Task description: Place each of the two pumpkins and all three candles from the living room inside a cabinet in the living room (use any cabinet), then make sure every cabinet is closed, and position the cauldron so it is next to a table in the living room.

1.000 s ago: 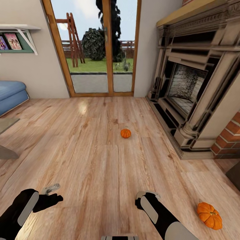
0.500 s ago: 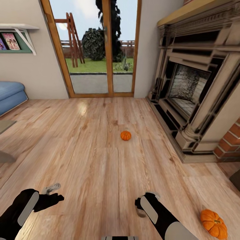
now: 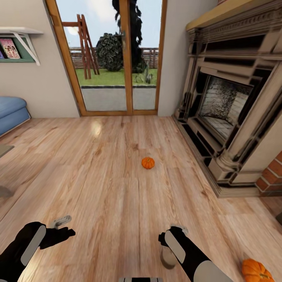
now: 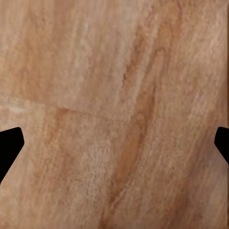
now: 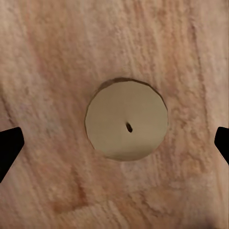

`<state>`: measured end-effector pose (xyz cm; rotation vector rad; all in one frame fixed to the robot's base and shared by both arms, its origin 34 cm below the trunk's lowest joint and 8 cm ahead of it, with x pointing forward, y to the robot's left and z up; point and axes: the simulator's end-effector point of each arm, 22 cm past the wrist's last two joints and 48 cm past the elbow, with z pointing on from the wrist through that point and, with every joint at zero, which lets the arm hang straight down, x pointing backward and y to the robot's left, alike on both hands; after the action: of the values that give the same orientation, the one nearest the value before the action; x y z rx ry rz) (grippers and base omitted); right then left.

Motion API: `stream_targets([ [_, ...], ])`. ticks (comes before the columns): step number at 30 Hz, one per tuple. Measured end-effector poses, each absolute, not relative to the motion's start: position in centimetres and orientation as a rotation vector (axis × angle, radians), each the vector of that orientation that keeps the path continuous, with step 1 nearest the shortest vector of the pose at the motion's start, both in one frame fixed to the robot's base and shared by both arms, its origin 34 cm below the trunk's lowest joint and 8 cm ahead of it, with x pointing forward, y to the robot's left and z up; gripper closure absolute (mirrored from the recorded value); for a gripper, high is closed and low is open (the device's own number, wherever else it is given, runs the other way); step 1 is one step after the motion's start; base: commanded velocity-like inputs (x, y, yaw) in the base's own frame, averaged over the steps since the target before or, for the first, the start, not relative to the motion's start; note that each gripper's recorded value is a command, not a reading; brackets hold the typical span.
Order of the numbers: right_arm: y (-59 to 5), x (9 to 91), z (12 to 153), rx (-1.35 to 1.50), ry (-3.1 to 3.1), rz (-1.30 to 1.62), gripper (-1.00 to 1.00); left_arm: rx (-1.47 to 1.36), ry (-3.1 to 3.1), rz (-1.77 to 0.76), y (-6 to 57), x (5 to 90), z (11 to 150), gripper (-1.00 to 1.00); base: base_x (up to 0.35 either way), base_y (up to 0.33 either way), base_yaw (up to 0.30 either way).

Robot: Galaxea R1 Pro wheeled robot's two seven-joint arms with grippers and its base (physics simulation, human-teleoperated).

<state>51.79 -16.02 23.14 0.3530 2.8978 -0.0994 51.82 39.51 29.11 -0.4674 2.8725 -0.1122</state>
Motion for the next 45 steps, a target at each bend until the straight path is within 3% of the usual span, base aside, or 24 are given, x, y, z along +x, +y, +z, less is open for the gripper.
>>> stream_targets([
  [22,-15.9,51.2,22.2,0.349,2.918,-0.103,-1.00,-0.466,2.883,-0.141,39.1,51.7,28.5,-1.00,0.047,0.000,0.000],
  [37,-16.0,49.4,19.5,0.353,2.977,-0.117,-1.00,-0.418,2.848,-0.519,39.5,52.6,30.8,-1.00,0.000,0.000,0.000],
  [45,-16.1,48.7,18.1,0.364,2.993,-0.126,-1.00,-0.425,2.850,-0.597,39.4,52.3,30.3,-1.00,0.000,0.000,0.000],
])
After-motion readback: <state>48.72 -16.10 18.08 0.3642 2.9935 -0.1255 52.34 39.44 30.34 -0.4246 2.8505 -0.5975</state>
